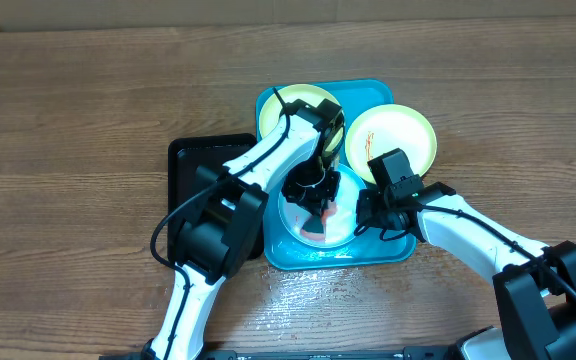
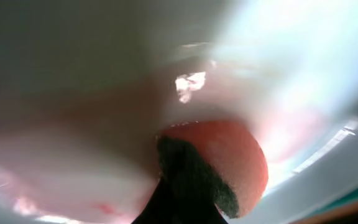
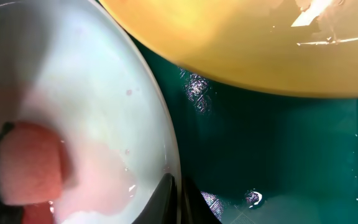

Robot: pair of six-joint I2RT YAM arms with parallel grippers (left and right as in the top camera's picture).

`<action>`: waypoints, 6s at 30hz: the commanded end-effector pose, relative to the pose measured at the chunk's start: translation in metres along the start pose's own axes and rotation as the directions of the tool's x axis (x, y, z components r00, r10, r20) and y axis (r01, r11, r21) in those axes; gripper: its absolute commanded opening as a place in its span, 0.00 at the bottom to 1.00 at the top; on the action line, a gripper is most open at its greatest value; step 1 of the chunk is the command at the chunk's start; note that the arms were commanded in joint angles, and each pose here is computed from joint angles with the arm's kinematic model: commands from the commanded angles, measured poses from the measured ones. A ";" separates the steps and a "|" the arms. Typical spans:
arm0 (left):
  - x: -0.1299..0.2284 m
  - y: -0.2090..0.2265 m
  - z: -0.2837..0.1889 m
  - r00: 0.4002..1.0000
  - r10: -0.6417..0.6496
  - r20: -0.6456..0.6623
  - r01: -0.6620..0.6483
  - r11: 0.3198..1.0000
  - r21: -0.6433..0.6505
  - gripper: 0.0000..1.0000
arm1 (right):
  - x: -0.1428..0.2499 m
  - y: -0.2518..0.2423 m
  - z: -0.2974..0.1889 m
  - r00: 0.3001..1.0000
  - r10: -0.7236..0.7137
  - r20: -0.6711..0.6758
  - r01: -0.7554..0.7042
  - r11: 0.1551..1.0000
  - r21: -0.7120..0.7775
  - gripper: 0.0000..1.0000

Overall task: Clean dirty plates on tray and stack at the side
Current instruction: 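Scrub the white plate with the sponge while the right gripper holds its rim, then return the sponge to the black tray with the left gripper, then lift the white plate with the right gripper and tilt it over the black tray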

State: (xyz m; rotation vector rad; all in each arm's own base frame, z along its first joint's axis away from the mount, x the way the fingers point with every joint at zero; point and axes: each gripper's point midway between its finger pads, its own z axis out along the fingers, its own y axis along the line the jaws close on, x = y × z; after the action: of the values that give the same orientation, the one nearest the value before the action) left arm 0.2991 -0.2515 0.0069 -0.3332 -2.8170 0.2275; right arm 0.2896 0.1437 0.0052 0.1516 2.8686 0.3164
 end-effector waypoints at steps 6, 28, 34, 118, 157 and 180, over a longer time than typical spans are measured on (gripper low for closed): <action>-0.032 0.097 -0.026 0.967 -0.078 0.242 0.193 0.843 -0.503 0.04 | 0.005 -0.027 0.006 1.000 -0.006 -0.007 0.007 0.993 0.114 0.04; -0.034 -0.046 -0.021 0.966 0.187 0.177 -0.223 0.953 0.207 0.04 | 0.005 -0.027 0.006 1.000 -0.006 -0.006 0.006 0.994 0.114 0.04; -0.025 -0.080 -0.024 0.956 0.231 0.179 -0.280 0.900 0.335 0.04 | 0.006 -0.027 0.006 1.000 -0.005 -0.010 0.007 0.993 0.115 0.04; 0.060 0.215 -0.216 0.723 -0.483 0.494 0.473 0.867 0.155 0.74 | -0.077 0.086 -0.141 0.924 -0.347 0.163 0.312 0.927 0.208 0.04; 0.094 0.206 -0.295 0.628 -0.428 0.650 0.397 0.895 0.205 0.94 | -0.035 0.221 -0.188 0.424 -0.736 0.527 0.266 0.658 0.704 0.04; 0.094 0.207 -0.295 0.628 -0.428 0.650 0.399 0.894 0.202 0.95 | -0.034 0.222 -0.195 0.413 -0.745 0.524 0.276 0.651 0.707 0.04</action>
State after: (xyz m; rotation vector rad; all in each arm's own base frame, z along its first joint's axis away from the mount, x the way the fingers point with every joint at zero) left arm 0.3437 0.0033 0.2618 0.5713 -3.4541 0.3769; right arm 0.2903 0.3179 0.2174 -0.5280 1.8683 -0.6145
